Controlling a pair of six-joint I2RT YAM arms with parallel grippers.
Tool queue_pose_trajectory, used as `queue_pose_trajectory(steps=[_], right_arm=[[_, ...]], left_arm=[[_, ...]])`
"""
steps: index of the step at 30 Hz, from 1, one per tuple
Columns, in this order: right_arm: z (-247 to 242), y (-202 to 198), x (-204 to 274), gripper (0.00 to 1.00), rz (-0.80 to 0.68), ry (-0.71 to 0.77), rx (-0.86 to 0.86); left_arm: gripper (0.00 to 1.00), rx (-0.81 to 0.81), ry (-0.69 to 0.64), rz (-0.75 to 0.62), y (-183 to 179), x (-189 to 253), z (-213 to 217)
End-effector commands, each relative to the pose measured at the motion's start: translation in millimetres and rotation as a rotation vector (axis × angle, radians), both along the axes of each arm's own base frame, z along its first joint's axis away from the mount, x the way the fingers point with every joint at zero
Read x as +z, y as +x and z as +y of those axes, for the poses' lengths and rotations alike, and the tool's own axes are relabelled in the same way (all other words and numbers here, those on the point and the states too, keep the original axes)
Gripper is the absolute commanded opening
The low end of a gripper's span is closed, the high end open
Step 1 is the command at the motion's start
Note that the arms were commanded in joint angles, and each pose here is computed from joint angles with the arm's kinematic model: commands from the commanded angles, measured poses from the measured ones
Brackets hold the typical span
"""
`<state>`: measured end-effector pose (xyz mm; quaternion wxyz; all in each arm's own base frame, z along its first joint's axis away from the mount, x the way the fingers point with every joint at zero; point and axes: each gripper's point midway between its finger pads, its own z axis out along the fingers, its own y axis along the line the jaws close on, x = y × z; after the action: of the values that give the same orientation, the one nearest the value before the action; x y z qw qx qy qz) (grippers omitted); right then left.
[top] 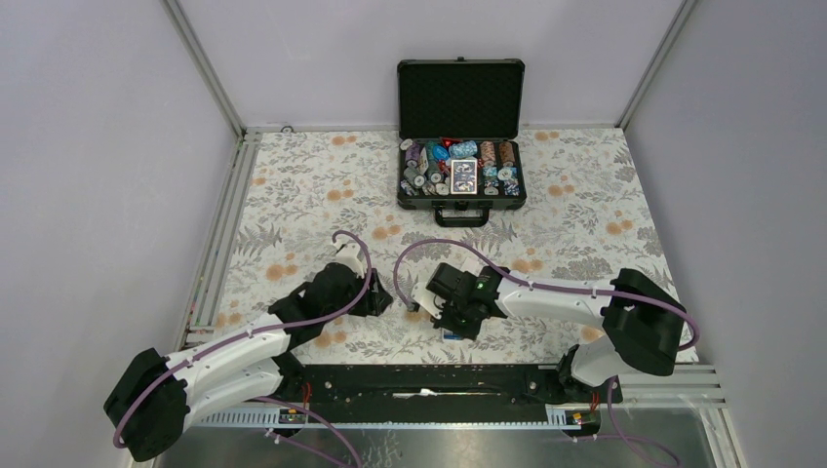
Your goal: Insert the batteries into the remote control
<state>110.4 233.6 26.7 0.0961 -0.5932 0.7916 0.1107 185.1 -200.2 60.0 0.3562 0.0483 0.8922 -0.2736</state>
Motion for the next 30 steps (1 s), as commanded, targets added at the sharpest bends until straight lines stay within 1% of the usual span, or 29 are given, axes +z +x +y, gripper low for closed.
queue_pose_trajectory(steps=[1, 6, 10, 16, 20, 22, 25, 30], right_arm=[[15, 7, 8, 0.04, -0.019, 0.05, 0.006], [17, 11, 8, 0.1, -0.033, 0.048, 0.004], [20, 13, 8, 0.19, -0.038, 0.057, 0.002], [25, 16, 13, 0.36, -0.058, 0.086, -0.002], [28, 24, 23, 0.49, -0.105, 0.119, -0.032], [27, 33, 33, 0.52, -0.159, 0.131, -0.085], [26, 50, 53, 0.54, -0.245, 0.161, -0.22], [20, 63, 86, 0.57, -0.308, 0.266, -0.478]], left_arm=[[0.52, 0.015, -0.028, -0.051, 9, 9, -2], [0.55, 0.009, -0.032, -0.045, 8, 9, -4], [0.56, 0.003, -0.034, -0.043, 8, 8, -5], [0.57, -0.015, -0.034, -0.025, 5, 5, -8], [0.58, -0.055, -0.068, -0.02, 3, 7, -18], [0.57, -0.075, -0.078, -0.012, 2, 7, -22], [0.57, -0.121, -0.101, 0.017, -4, 6, -31], [0.55, -0.176, -0.15, 0.064, -11, 4, -46]])
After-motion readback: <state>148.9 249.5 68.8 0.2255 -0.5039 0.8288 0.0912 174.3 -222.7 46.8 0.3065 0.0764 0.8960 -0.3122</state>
